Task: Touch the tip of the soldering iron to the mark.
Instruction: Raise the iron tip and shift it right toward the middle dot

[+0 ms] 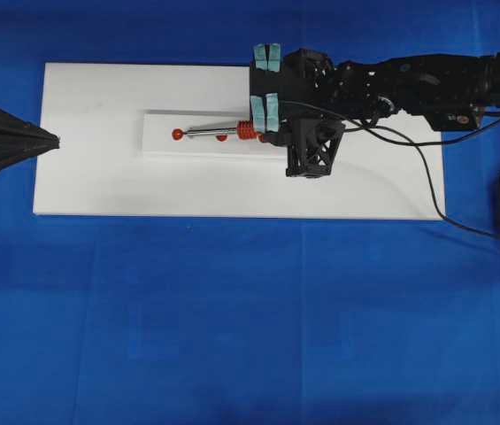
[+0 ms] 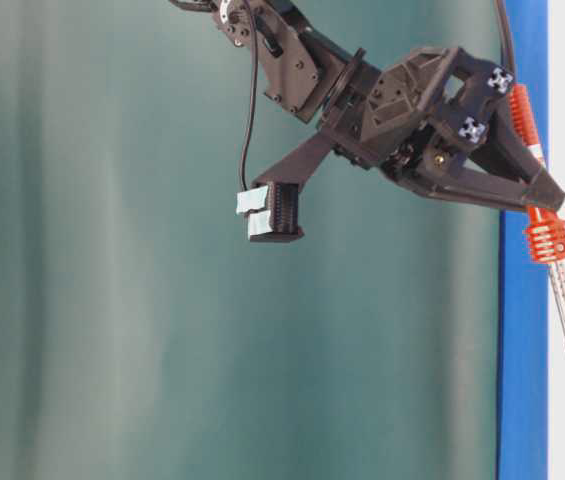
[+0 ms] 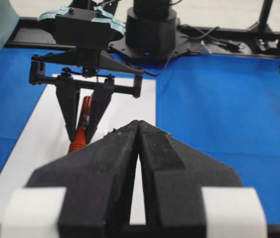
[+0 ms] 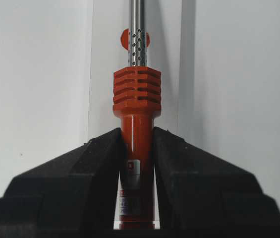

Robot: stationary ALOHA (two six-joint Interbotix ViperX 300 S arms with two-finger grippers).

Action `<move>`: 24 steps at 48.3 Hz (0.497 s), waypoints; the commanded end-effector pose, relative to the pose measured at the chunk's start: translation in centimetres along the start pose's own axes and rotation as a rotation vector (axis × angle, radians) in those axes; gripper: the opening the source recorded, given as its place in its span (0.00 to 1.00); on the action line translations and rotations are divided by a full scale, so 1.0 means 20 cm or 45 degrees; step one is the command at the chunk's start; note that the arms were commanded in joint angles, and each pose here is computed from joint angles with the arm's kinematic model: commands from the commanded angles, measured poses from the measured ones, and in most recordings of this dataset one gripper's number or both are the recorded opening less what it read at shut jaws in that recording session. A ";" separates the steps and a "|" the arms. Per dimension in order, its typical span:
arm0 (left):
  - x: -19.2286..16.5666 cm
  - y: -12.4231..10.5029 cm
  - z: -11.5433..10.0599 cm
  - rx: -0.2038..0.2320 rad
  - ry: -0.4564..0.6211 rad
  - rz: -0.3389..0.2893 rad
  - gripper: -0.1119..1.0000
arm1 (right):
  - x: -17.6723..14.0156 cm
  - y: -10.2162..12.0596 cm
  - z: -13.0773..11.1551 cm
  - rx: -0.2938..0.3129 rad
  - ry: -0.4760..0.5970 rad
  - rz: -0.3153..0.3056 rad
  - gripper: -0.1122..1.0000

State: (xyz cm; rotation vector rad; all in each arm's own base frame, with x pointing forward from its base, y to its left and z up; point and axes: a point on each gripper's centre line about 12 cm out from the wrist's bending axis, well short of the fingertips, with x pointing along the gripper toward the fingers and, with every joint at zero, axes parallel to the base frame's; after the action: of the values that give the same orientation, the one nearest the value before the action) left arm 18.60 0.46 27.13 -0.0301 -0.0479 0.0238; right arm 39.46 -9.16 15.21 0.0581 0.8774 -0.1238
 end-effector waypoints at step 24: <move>0.01 0.00 0.03 0.000 -0.027 0.001 0.10 | -0.50 0.01 0.32 -0.083 -0.228 0.003 0.16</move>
State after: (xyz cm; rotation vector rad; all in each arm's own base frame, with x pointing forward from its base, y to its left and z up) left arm 18.60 0.43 27.19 -0.0301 -0.0525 0.0222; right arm 38.13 -8.52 24.26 0.0102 0.7683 -0.0882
